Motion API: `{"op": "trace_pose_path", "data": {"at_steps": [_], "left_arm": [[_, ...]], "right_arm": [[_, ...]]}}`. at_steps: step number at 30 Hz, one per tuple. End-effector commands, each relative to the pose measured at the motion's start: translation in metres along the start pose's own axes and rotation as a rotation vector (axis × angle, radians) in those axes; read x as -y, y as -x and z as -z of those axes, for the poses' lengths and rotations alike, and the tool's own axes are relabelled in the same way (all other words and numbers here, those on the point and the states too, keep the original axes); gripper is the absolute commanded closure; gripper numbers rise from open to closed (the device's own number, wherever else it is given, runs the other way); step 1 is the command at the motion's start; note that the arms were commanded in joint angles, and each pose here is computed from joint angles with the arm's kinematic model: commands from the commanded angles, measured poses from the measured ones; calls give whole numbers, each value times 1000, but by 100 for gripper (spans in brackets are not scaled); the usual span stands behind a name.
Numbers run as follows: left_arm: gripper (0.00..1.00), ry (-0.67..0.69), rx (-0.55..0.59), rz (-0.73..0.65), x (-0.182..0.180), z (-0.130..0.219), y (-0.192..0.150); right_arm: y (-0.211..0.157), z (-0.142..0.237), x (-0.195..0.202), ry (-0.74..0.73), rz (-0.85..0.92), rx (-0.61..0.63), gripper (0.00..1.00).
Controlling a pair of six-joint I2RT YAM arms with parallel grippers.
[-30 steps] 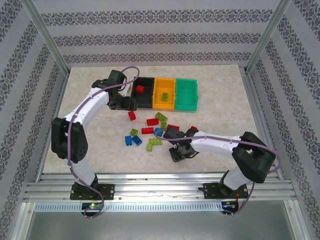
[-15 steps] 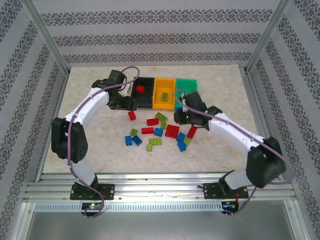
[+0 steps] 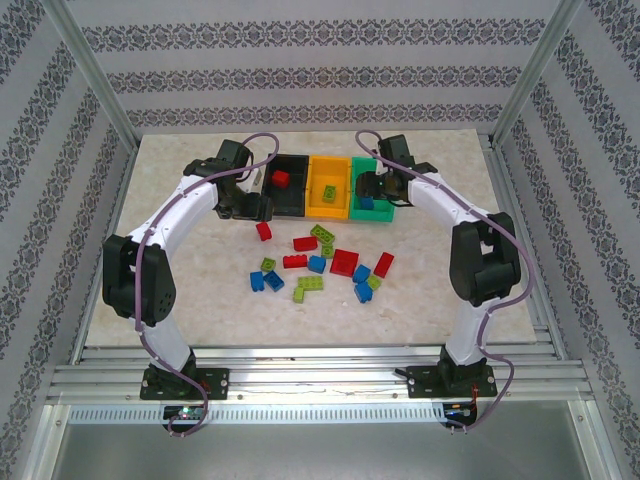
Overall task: Sort the legos into containers by color
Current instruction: Place the lego in the container, then pick up the lego from the center of the table.
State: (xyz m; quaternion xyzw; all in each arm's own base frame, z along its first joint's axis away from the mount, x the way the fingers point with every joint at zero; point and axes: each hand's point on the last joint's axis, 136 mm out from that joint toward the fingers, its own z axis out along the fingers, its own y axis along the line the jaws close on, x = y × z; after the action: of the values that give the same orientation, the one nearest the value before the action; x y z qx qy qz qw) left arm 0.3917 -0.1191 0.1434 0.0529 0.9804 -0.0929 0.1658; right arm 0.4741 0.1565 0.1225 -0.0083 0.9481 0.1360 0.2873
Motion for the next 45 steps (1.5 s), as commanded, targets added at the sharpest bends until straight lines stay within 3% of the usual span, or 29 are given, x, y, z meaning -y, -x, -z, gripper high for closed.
{"op": "trace_pose_path", "data": {"at_steps": [1, 8, 16, 28, 37, 45], "left_arm": [[27, 39, -4, -12, -11, -3, 2], [27, 60, -34, -16, -14, -8, -1], [26, 50, -31, -15, -12, -3, -1], [27, 208, -161, -54, -41, -13, -18], [29, 148, -286, -29, -34, -39, -35], [29, 102, -297, -9, -27, -54, -35]], "right_arm": [[-9, 11, -26, 63, 68, 9, 40], [-60, 24, -38, 56, 194, 23, 40], [-96, 22, -33, 102, 233, 171, 39], [-104, 21, -46, 119, 262, 158, 39], [-104, 20, -52, 114, 277, 161, 38], [-105, 16, -56, 118, 285, 155, 39]]}}
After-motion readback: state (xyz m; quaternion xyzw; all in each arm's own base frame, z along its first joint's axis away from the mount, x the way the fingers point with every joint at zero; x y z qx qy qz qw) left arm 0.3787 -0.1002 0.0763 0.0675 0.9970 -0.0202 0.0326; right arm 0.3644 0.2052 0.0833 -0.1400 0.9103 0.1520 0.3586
